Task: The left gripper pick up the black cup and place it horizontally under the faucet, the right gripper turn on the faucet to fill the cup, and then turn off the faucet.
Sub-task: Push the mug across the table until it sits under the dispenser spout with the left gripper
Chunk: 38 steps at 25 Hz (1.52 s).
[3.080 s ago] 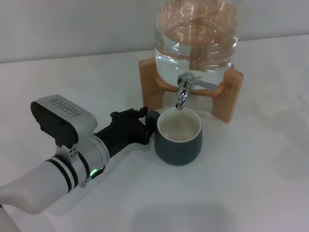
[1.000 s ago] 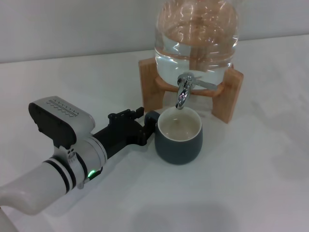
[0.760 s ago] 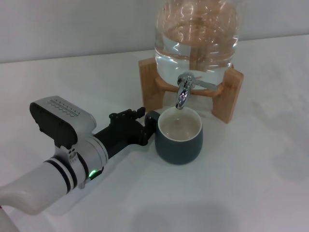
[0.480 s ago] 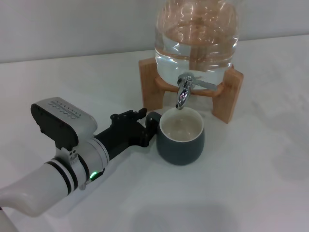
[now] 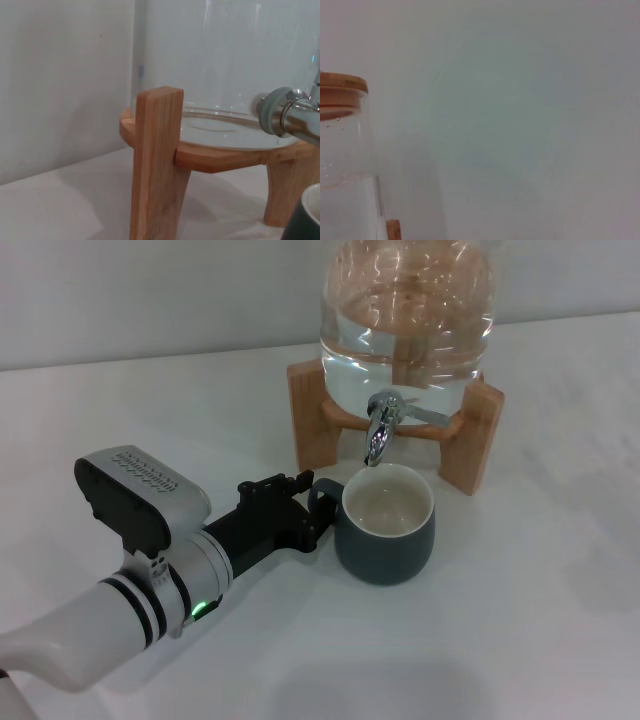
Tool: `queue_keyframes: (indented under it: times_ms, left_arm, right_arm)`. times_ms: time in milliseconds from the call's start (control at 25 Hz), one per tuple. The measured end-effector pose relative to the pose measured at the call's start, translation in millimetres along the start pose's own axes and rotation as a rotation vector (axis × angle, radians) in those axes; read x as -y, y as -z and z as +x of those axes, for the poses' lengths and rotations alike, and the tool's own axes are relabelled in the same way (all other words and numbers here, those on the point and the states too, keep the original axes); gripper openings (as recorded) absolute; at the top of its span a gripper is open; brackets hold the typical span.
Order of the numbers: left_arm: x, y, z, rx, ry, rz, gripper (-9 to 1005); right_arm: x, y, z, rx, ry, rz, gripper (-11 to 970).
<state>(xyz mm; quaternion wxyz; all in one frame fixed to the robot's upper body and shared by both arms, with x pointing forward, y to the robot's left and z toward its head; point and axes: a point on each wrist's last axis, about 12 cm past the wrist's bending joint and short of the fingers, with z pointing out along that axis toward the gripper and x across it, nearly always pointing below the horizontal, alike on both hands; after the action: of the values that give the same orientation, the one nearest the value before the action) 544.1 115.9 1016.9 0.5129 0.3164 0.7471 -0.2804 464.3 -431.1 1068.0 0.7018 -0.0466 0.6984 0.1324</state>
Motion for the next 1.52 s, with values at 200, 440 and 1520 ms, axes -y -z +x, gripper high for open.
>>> queue_keyframes:
  times_ms: [200, 440, 1520]
  left_arm:
    - [-0.4, 0.2, 0.0, 0.000, 0.000, -0.001, 385]
    - [-1.2, 2.1, 1.5, 0.001, 0.003, -0.004, 385]
    - [-0.3, 4.5, 2.3, 0.013, 0.017, -0.001, 386]
  right_arm:
    - [0.3, 0.1, -0.2, -0.001, 0.001, -0.001, 853]
    - [0.2, 0.1, -0.5, 0.000, 0.002, -0.003, 853]
    - [3.0, 5.5, 0.4, -0.007, 0.004, 0.014, 853]
